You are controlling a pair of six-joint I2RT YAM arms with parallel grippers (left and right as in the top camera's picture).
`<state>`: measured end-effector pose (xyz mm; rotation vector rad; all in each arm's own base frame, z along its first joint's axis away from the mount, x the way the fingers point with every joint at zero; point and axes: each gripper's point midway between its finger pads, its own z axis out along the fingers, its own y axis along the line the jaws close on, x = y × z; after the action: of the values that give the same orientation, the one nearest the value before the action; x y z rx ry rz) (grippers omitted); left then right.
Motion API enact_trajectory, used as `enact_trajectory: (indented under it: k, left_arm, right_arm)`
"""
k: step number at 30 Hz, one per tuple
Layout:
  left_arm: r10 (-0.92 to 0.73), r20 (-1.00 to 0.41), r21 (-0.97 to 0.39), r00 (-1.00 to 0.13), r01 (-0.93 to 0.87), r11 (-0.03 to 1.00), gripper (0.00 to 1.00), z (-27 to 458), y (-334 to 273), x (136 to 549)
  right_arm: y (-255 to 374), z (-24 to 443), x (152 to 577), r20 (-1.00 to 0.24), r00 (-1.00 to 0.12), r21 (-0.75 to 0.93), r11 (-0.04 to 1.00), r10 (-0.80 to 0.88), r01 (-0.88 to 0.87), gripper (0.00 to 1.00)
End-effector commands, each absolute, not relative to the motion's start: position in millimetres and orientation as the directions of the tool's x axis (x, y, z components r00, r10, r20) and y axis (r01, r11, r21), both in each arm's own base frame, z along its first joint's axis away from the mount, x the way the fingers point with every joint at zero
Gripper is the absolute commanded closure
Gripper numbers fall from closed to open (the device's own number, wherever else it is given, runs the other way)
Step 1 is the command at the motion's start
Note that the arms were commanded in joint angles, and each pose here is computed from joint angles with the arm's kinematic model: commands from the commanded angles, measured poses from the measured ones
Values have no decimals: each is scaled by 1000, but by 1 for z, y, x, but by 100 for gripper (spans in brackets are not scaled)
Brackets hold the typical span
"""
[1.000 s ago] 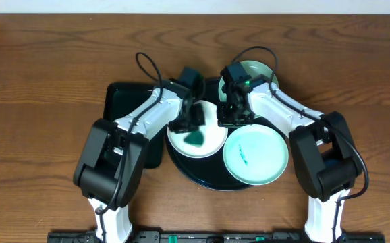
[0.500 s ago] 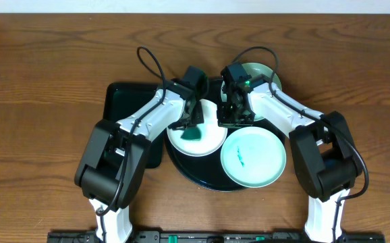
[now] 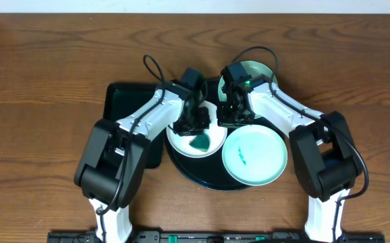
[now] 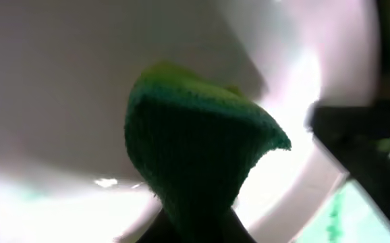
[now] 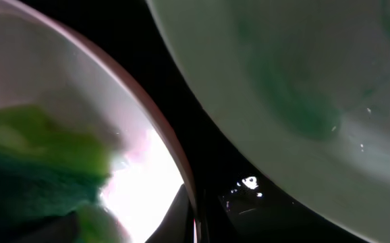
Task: Clean dirty plates on tray and stack at the side
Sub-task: 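Scrub the white plate with the sponge while the right gripper holds it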
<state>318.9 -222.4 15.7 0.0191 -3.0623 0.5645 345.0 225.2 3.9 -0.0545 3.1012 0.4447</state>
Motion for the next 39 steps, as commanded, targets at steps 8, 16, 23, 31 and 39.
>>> enact_trajectory:
  k: [8, 16, 23, 31, 39]
  left_arm:
    - [-274, -245, 74, -930, -300, 951, 92, 19, -141, 366]
    - [-191, 89, -109, -978, -200, 974, 92, 2, -185, 306]
    - [-11, 78, -306, -997, -34, 952, 93, -9, -219, 314]
    - [-213, -204, 32, -955, -224, 974, 93, -11, -157, 363]
    - [93, 3, -60, -996, 92, 994, 93, -15, -201, 307]
  right_arm:
    - [221, -17, 335, 42, -999, 255, 967, -12, -1, 99]
    - [225, -16, 336, 41, -999, 276, 961, -14, -2, 99]
    - [233, -17, 338, 29, -999, 321, 947, -17, -7, 99]
    - [233, -18, 337, 26, -999, 320, 947, -32, -22, 99]
    - [234, -18, 340, 15, -999, 326, 945, -32, -25, 99]
